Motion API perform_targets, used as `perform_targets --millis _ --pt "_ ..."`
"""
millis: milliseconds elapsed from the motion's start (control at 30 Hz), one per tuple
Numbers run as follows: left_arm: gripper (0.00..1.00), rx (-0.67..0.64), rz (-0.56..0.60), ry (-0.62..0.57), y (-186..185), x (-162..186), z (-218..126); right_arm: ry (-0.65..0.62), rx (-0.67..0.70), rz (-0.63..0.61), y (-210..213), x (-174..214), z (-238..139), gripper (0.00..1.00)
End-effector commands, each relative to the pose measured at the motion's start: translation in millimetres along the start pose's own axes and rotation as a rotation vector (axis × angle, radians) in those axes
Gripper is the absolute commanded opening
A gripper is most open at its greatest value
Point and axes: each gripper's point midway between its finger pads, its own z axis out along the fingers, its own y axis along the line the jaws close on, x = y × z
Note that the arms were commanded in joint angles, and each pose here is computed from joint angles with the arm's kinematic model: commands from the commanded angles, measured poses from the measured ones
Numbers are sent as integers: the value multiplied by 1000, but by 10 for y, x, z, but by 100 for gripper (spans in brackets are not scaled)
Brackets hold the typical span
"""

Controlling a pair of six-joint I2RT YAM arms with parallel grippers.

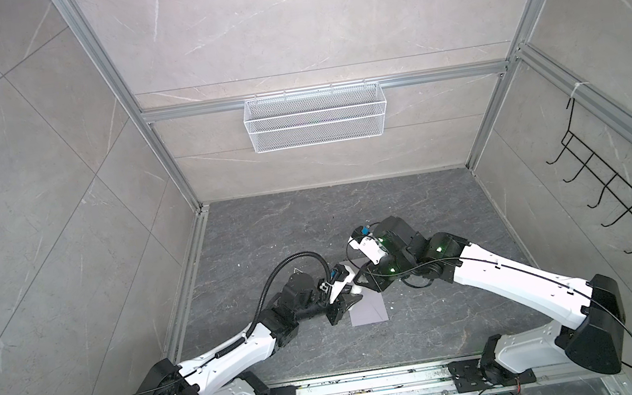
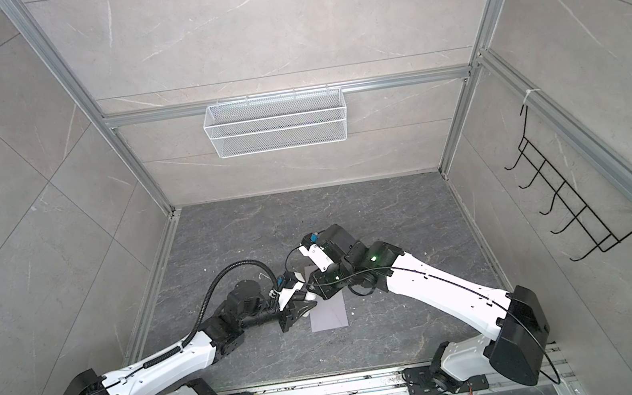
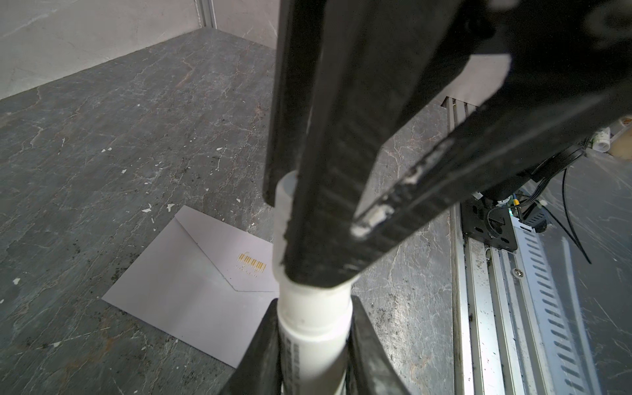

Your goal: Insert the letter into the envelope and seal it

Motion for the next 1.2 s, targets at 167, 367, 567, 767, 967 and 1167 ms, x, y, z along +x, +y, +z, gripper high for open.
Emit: perform_targets --millis 167,367,567,767,967,1167 --pt "0 -20 144 -266 -35 -760 -183 71 19 57 6 127 -13 20" --pt "0 -8 144 -262 -49 -735 -166 -49 -74 34 259 -116 -369 20" --pt "0 -1 141 -255 -51 -706 -147 -181 -102 8 380 -243 -797 22" --pt "0 7 141 -257 -62 -714 -143 -188 -59 26 308 -220 -846 24" --pt "0 8 143 -267 -74 -745 -166 -140 -36 79 238 -186 -683 25" --pt "0 9 148 -272 -85 -754 -178 -117 -29 112 200 -191 -564 25"
